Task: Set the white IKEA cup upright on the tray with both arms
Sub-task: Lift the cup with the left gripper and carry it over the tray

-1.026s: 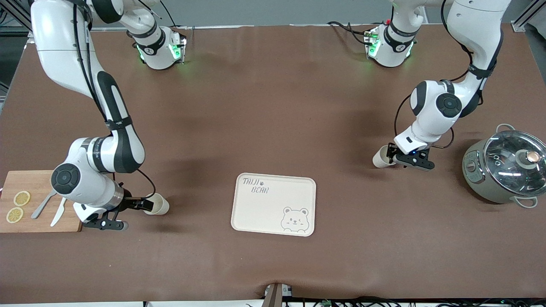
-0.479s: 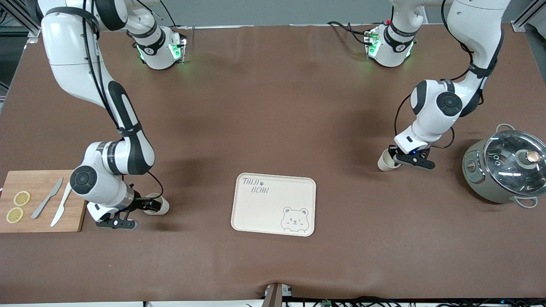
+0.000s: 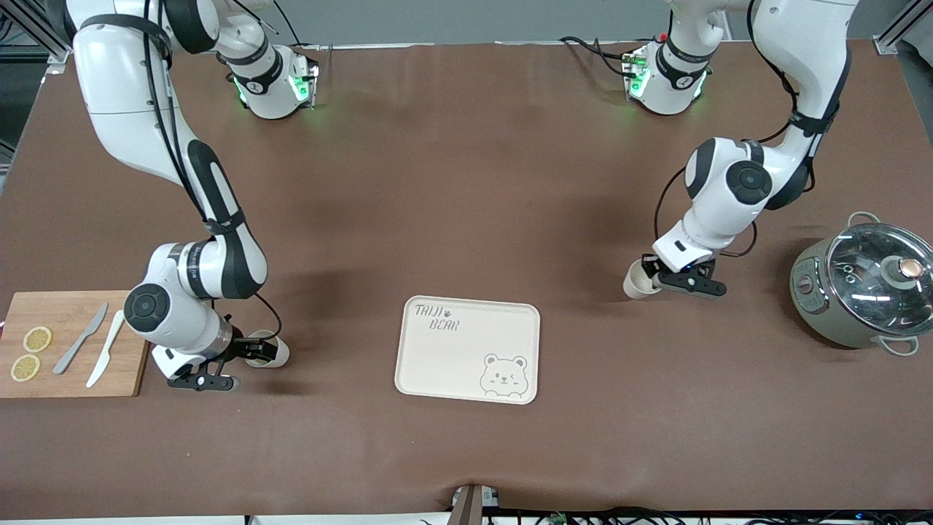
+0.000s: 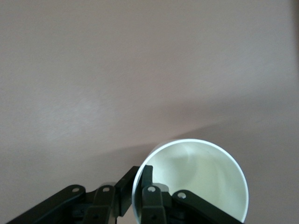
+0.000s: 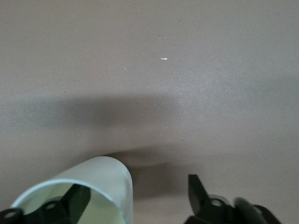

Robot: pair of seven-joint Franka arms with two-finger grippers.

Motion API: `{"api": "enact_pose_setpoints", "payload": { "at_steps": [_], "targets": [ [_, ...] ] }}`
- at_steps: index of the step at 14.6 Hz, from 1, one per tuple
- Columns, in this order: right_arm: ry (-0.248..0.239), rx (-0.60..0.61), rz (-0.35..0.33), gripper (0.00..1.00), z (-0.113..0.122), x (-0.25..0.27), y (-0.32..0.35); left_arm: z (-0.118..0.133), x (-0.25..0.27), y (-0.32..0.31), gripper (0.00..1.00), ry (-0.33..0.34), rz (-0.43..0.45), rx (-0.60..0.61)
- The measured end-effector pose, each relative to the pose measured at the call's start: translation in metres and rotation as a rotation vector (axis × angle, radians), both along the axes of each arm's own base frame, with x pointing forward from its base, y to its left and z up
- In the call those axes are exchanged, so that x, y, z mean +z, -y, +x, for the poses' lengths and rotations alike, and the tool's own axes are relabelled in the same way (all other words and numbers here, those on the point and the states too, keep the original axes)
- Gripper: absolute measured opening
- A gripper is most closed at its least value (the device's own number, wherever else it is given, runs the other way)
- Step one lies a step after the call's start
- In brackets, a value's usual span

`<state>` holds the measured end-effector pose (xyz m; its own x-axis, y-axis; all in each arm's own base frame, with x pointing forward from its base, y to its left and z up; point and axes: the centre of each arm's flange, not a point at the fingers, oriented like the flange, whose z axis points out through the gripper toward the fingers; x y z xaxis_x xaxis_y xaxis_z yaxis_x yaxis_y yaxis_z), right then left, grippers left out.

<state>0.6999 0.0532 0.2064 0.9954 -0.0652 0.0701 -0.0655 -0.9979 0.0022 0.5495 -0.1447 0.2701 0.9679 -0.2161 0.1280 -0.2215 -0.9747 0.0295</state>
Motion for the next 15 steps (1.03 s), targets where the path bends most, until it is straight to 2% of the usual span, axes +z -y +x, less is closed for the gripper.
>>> {"api": "enact_pose_setpoints", "payload": {
  "at_steps": [2,4,8,11,15],
  "targets": [
    [0.0,-0.002,-0.001,0.63,0.0,0.0,0.001,0.018,0.037,0.026,0.08,-0.038,0.001,0.03],
    [0.0,-0.002,-0.001,0.4,0.0,0.0,0.001,0.03,0.069,0.048,0.08,-0.042,-0.003,0.063],
    [0.003,-0.002,0.002,0.06,0.001,0.002,0.0,0.049,0.087,0.093,0.08,-0.049,-0.027,0.132],
    [0.004,-0.001,0.002,0.04,0.001,0.002,0.0,0.066,0.074,0.138,0.08,-0.093,-0.039,0.18],
    [0.005,-0.001,0.002,0.04,0.001,0.002,0.0,0.078,0.033,0.191,0.08,-0.119,-0.043,0.238]
  ]
}}
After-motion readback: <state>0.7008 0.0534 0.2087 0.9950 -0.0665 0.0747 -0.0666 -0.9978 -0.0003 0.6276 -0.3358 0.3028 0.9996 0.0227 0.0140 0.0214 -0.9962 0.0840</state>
